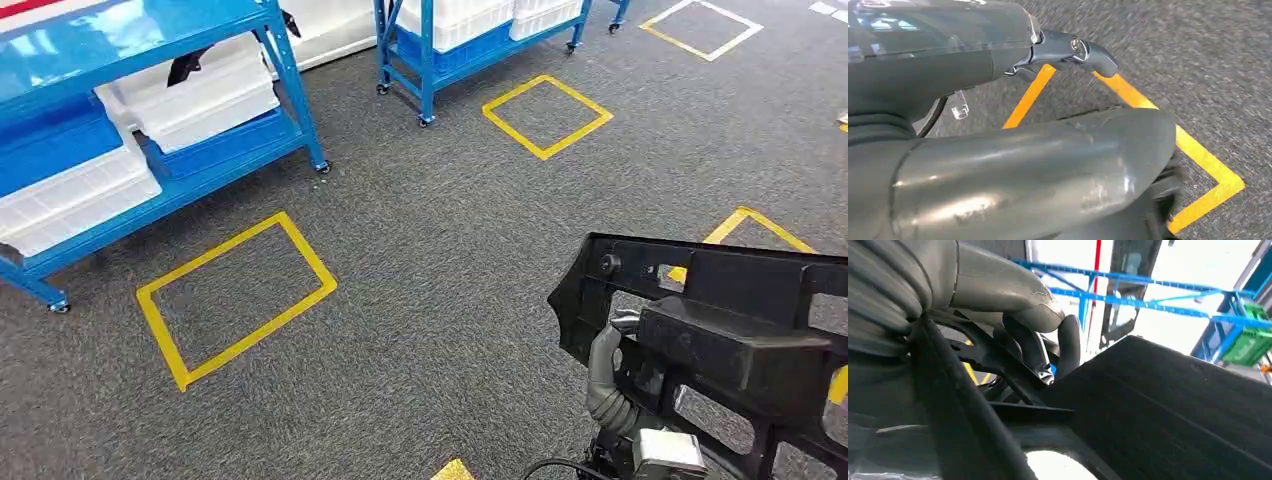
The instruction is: Take the parts from the cabinet and place them on the table.
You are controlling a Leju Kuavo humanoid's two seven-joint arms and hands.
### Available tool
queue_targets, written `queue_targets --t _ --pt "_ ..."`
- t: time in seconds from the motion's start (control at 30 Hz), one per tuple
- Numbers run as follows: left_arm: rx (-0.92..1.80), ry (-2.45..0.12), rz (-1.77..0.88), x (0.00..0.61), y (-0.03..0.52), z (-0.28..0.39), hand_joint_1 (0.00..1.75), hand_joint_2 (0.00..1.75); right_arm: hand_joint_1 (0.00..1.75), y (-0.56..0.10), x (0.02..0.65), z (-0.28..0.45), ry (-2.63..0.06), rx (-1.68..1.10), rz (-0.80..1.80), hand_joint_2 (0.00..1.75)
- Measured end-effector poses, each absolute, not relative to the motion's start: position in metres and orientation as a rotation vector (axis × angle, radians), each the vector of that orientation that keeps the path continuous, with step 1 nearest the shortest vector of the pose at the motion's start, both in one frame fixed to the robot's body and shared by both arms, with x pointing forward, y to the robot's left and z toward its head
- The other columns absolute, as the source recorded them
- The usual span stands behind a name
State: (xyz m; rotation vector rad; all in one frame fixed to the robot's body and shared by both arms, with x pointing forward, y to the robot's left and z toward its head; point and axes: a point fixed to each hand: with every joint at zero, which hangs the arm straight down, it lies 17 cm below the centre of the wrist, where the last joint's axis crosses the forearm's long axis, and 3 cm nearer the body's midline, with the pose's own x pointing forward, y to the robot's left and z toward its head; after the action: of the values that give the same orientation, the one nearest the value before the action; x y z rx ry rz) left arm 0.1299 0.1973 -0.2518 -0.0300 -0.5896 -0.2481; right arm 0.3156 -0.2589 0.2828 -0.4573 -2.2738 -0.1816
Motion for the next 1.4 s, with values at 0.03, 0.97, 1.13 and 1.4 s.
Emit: queue_targets --t 0.03,0.97,1.13,1.4 --pt "-0.031 -0.588 -0.248 0.129 0.197 -0.252 0.00 0.00 1.75 -0.259 0.316 0.284 -2.277 -0.458 -0.184 1.75" --pt "-0.043 -0.608 -0.286 0.132 0.195 -0.250 0.00 0.00 1.75 -0.257 0.320 0.276 -2.243 -0.459 -0.164 1.75" --pt "-0.041 -0.610 -0.287 0.133 0.196 -0.250 0.00 0.00 1.75 -0.256 0.321 0.274 -2.237 -0.458 -0.163 1.75" --pt "-0.042 -0.608 -0.287 0.131 0.196 -0.250 0.00 0.00 1.75 -0.256 0.322 0.271 -2.230 -0.458 -0.158 1.75"
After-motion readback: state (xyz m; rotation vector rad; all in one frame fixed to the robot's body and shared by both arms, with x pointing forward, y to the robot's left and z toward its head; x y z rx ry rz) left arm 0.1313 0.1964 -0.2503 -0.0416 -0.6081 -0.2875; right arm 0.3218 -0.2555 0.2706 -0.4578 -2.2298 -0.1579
